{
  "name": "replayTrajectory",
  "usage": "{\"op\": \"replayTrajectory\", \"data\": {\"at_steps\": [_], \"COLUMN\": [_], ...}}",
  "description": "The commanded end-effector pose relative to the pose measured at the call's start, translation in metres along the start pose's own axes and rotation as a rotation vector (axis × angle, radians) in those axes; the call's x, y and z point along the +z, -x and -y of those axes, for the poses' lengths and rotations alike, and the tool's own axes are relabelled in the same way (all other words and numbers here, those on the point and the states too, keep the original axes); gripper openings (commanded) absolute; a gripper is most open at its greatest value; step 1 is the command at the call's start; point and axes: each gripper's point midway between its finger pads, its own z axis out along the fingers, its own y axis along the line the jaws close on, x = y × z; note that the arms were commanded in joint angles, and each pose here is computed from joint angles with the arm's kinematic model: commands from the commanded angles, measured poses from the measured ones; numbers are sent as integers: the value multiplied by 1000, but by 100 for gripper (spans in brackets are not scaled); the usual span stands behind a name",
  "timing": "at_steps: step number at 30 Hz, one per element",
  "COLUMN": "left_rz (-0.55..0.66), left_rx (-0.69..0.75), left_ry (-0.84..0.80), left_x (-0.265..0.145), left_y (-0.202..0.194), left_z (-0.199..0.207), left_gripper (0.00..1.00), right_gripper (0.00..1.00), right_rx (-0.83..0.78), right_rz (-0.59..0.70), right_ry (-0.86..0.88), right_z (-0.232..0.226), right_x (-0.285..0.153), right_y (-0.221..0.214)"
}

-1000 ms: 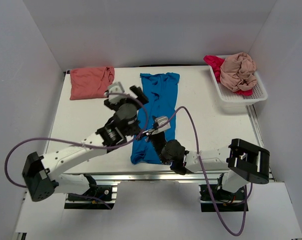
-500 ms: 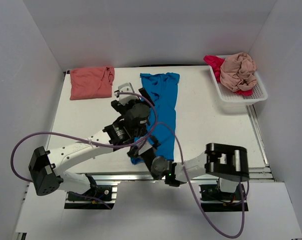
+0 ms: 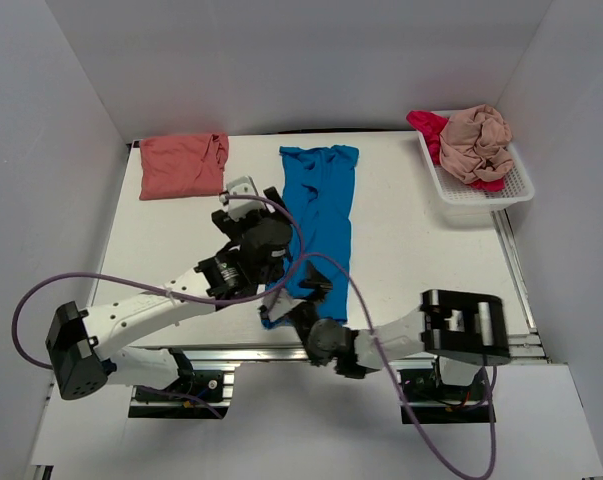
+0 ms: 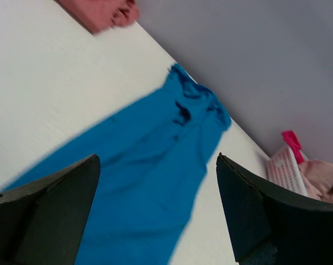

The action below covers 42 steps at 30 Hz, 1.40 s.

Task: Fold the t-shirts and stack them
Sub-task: Grab the bottom of the folded rectangular tshirt with both arms

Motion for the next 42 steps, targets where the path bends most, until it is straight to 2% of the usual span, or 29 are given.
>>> {"op": "replayTrajectory", "data": {"at_steps": [1, 3, 4, 5, 6, 7, 8, 9, 10, 12, 14, 19, 23, 33, 42], "left_rz": [-9, -4, 6, 4, 0, 30, 33, 25, 21, -31, -78, -182, -246, -379, -493], "left_rx": [223, 226, 148, 157, 182, 62, 60, 56, 39, 76, 47, 113, 131, 127, 87], "left_ry": [155, 168, 154, 141, 137, 118, 115, 97, 72, -20, -128, -235, -218, -262, -370], "left_x": [-1, -4, -7, -9, -12, -13, -14, -15, -16, -20, -25, -34, -37, -52, -66], "left_y": [-57, -73, -69, -72, -88, -73, -72, -72, -68, -87, -100, -148, -176, -224, -257], "left_z": [-57, -76, -80, -87, -106, -105, -110, -111, -110, -106, -93, -94, -107, -120, -98], "left_gripper": [88, 84, 84, 84, 84, 84, 85, 84, 84, 76, 73, 70, 68, 59, 58], "right_gripper": [89, 89, 89, 89, 89, 89, 89, 88, 87, 85, 85, 85, 83, 79, 77], "right_rx": [517, 540, 458, 425, 481, 442, 557, 667, 704, 718, 684, 598, 554, 588, 605], "right_rz": [120, 60, -2, -45, -60, -206, -262, -266, -275, -256, -271, -418, -532, -615, -673], "right_ry": [-288, -322, -278, -248, -229, -99, -68, 27, 32, 20, 26, 162, 232, 296, 321], "right_z": [115, 141, 129, 123, 129, 88, 89, 86, 88, 98, 98, 54, 21, -4, -11], "right_x": [-32, -45, -47, -51, -55, -65, -62, -66, -71, -79, -81, -86, -89, -90, -94], "right_y": [17, 3, -11, -24, -22, -64, -64, -60, -66, -76, -90, -121, -141, -160, -157]}}
